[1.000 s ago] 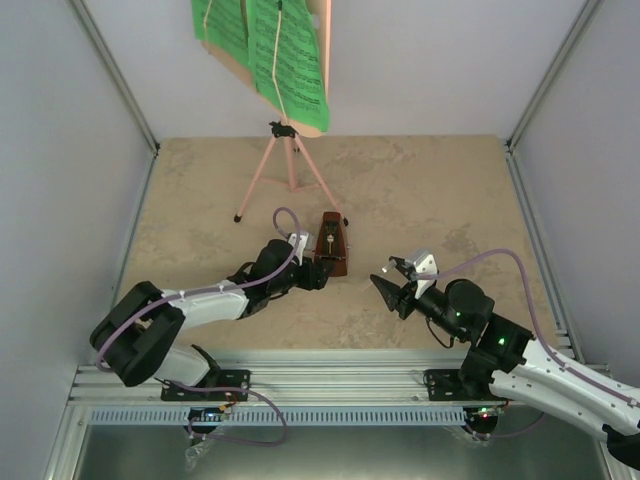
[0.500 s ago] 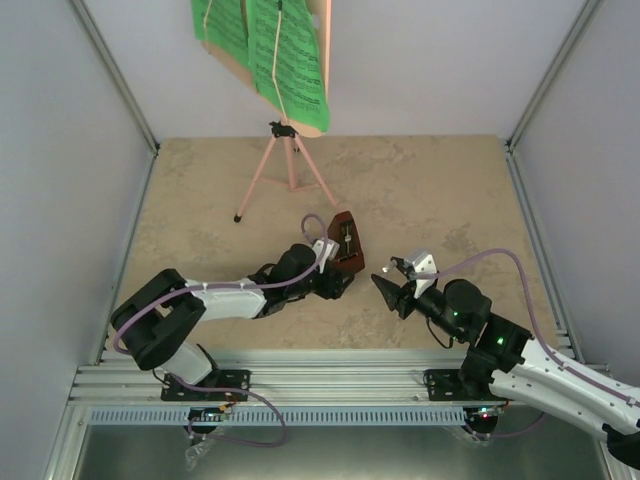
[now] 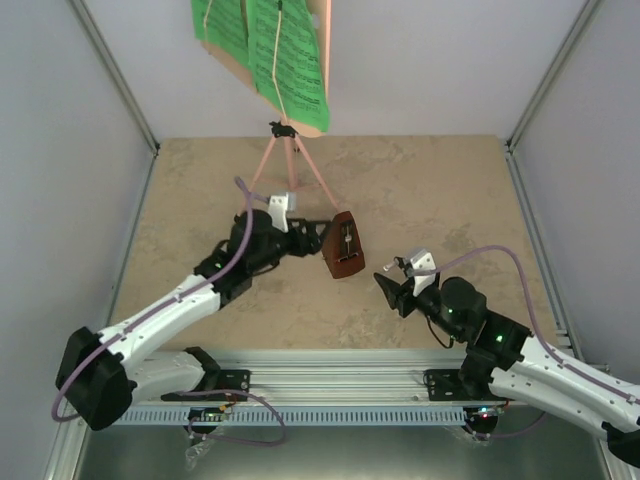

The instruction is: Pack up the instrument practice props

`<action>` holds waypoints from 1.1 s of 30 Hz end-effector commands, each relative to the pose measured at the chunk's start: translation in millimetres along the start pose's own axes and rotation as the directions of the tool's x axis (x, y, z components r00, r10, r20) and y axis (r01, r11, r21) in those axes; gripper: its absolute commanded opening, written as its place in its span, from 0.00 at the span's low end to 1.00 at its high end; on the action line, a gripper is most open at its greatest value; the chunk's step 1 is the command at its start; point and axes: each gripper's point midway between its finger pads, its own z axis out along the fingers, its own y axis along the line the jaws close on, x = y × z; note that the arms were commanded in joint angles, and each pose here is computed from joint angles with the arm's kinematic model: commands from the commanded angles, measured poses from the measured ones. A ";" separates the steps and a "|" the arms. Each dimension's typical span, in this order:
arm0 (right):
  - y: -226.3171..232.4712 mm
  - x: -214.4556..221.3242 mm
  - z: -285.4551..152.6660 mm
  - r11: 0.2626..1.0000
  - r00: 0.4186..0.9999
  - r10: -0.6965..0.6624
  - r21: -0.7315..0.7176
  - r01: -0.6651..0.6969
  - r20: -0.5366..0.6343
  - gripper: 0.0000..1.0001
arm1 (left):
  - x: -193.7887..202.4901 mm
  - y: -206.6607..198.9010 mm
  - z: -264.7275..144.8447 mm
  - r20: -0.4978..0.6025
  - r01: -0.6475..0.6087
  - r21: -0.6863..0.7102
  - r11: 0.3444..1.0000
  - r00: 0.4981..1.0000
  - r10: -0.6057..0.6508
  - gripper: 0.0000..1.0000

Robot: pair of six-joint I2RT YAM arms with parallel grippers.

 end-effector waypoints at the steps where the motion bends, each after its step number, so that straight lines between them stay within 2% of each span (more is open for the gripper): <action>1: 1.2 -18.0 3.6 0.999 0.999 0.035 0.010 -0.035 0.035 0.50 | -33.0 -19.0 -17.7 -0.050 -0.035 0.019 0.999 0.998 0.036 0.85; 5: 3.5 -21.8 16.6 0.996 0.996 0.083 0.018 -0.084 0.045 0.50 | -46.0 -46.1 -9.8 -0.128 -0.074 0.117 0.990 0.988 0.089 0.86; 8: 3.0 -26.7 28.6 0.989 0.988 0.139 0.036 -0.142 0.073 0.51 | -53.9 -55.1 -0.5 -0.129 -0.111 0.151 0.982 0.983 0.131 0.86; 11: 5.7 -27.2 44.0 0.985 0.984 0.163 0.045 -0.167 0.075 0.51 | -59.4 -41.0 9.2 -0.106 -0.204 0.081 0.976 0.972 0.212 0.86; 13: 4.9 -24.1 55.2 0.982 0.984 0.169 0.073 -0.173 0.059 0.49 | -61.7 -20.8 16.9 -0.094 -0.281 -0.014 0.960 0.956 0.279 0.86; 15: 5.6 -25.8 64.2 0.983 0.986 0.155 0.088 -0.160 0.062 0.48 | -55.6 1.2 30.0 -0.127 -0.323 -0.095 0.942 0.942 0.310 0.86; 19: 0.7 -28.5 78.0 0.976 0.982 0.160 0.136 -0.172 0.096 0.48 | -35.0 13.2 44.6 -0.207 -0.354 -0.084 0.931 0.921 0.331 0.85; 33: -5.5 -22.2 103.6 0.959 0.974 0.171 0.202 -0.200 0.151 0.48 | -35.0 24.0 38.6 -0.196 -0.364 -0.141 0.921 0.922 0.334 0.85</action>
